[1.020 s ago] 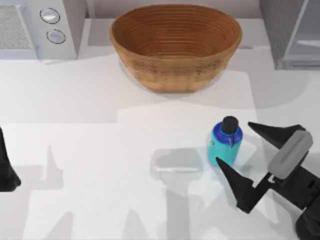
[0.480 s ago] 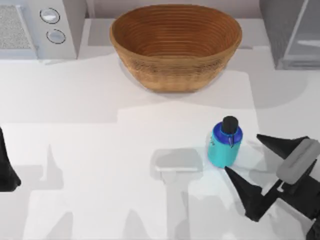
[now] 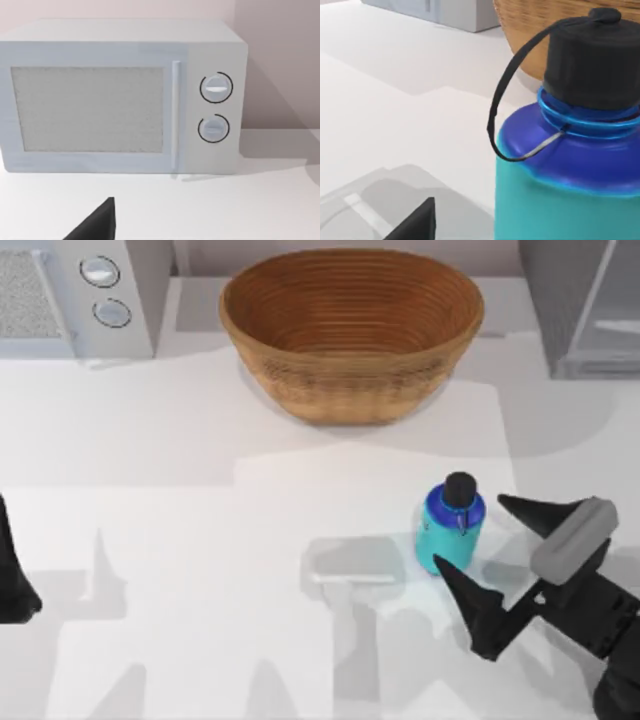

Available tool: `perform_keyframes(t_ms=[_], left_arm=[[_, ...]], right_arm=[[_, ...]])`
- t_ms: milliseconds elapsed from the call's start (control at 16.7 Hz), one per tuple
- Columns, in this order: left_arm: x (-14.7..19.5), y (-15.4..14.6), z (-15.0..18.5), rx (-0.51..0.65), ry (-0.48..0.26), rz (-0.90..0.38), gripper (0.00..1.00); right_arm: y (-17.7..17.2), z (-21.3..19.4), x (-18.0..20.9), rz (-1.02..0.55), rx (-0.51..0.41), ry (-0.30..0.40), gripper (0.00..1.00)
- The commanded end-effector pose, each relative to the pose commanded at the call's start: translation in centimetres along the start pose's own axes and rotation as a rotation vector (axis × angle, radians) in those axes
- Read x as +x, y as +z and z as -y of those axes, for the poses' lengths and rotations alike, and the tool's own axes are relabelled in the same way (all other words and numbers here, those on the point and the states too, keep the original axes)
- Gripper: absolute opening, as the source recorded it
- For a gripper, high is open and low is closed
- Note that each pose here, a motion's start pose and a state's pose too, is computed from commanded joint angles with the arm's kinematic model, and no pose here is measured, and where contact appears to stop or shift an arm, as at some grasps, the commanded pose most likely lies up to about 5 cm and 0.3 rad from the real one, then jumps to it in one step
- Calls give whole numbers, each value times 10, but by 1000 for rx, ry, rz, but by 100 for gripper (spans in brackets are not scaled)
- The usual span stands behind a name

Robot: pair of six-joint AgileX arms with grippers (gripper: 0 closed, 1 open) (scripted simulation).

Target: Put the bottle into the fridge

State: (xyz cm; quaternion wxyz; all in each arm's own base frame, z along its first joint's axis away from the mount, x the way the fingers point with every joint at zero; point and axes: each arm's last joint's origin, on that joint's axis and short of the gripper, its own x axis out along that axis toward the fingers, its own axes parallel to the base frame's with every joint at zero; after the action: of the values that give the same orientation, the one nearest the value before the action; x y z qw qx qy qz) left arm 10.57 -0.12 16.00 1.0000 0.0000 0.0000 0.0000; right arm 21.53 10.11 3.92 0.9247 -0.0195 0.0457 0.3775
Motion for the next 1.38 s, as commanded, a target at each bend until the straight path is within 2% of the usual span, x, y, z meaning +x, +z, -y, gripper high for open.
perform_keyframes(t_ms=[240,540,1320,1380], left_arm=[[0,0,0,0,0,0,100],[0,0,0,0,0,0,100],[0,0,0,0,0,0,100],[0,0,0,0,0,0,100]], right_arm=[[1,-1,26,0,0,0,100],[1,-1,31,0,0,0,100],[1,-1,31,0,0,0,3],[1,-1,31,0,0,0,1]])
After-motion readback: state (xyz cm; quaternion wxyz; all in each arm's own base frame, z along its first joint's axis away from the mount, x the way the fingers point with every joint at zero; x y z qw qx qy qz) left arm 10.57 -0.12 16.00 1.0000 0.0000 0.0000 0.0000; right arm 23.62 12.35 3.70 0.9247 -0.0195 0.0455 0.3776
